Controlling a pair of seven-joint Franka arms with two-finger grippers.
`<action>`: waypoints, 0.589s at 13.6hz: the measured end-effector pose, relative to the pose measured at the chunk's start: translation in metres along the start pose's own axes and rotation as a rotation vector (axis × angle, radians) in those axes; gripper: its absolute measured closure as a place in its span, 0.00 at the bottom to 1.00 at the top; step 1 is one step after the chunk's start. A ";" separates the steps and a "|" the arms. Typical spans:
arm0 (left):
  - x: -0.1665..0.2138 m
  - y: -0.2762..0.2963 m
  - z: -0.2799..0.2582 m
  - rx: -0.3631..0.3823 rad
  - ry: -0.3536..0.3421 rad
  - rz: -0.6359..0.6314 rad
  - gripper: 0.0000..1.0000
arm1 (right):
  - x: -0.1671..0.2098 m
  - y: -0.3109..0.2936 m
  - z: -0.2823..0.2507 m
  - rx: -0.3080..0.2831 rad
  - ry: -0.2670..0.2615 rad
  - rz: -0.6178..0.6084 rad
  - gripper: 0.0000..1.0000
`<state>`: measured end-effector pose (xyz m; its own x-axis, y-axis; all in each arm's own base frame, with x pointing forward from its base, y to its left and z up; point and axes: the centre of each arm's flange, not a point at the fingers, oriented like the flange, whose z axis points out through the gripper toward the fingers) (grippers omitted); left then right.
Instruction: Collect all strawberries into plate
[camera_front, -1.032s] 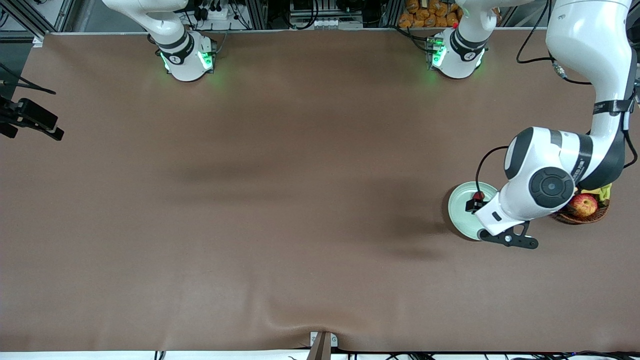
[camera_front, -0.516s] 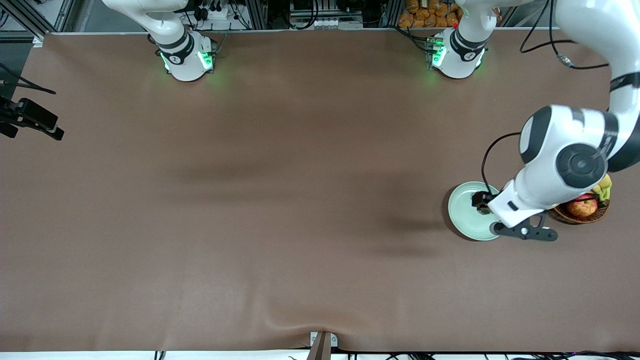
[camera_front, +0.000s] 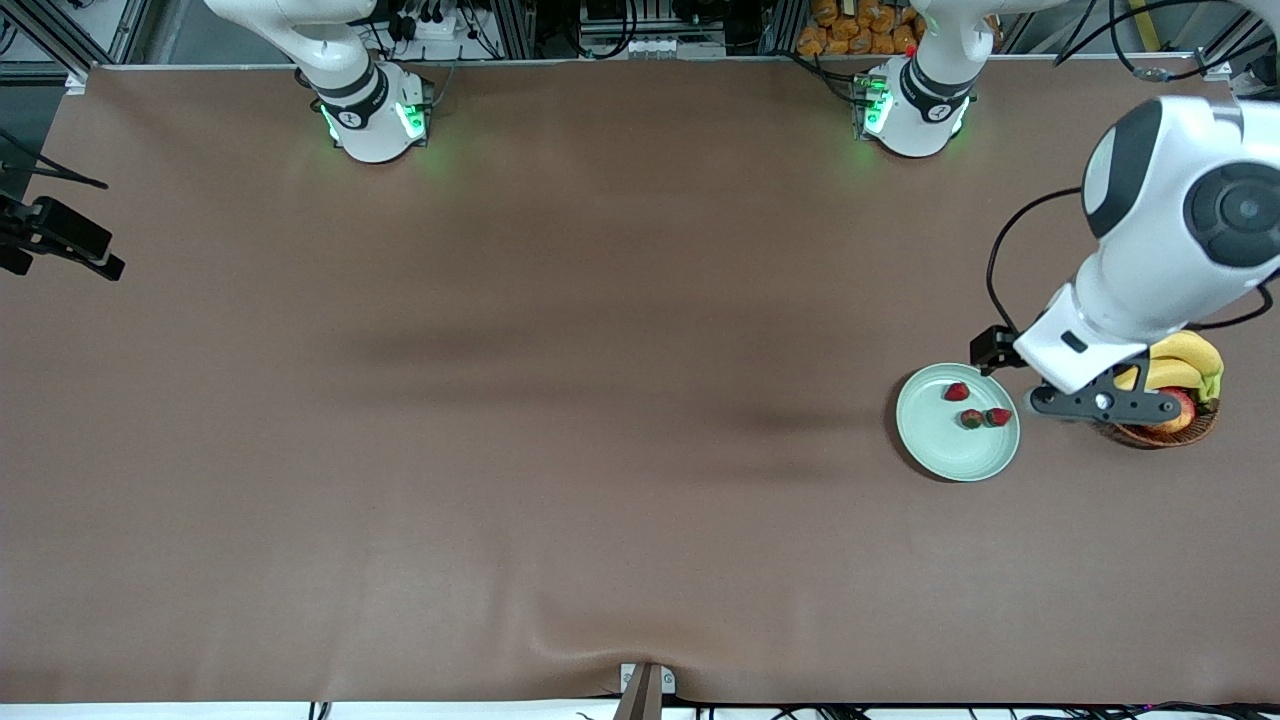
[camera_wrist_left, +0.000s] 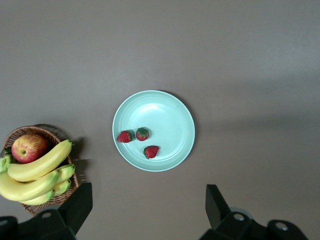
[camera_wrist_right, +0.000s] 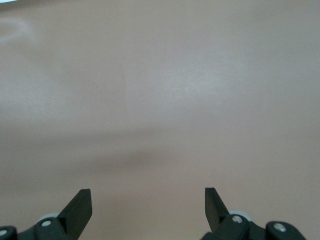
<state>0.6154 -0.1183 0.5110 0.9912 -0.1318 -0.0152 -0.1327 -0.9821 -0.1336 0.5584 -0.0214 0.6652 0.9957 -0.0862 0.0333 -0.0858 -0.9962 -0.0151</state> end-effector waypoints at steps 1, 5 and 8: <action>-0.003 0.000 -0.007 0.003 0.005 -0.002 0.00 | 0.000 0.000 0.000 0.000 0.000 0.001 0.00; -0.012 0.002 -0.028 -0.039 0.026 -0.020 0.00 | 0.000 0.002 0.000 0.000 -0.002 0.003 0.00; -0.016 0.003 -0.039 -0.073 0.037 -0.064 0.00 | 0.000 0.002 0.000 0.000 -0.002 0.003 0.00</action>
<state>0.5985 -0.1246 0.5498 0.9970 -0.0719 0.0281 -0.0701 -0.9957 -0.0605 0.5581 -0.0232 0.6650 0.9955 -0.0894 0.0316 -0.0890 -0.9959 -0.0154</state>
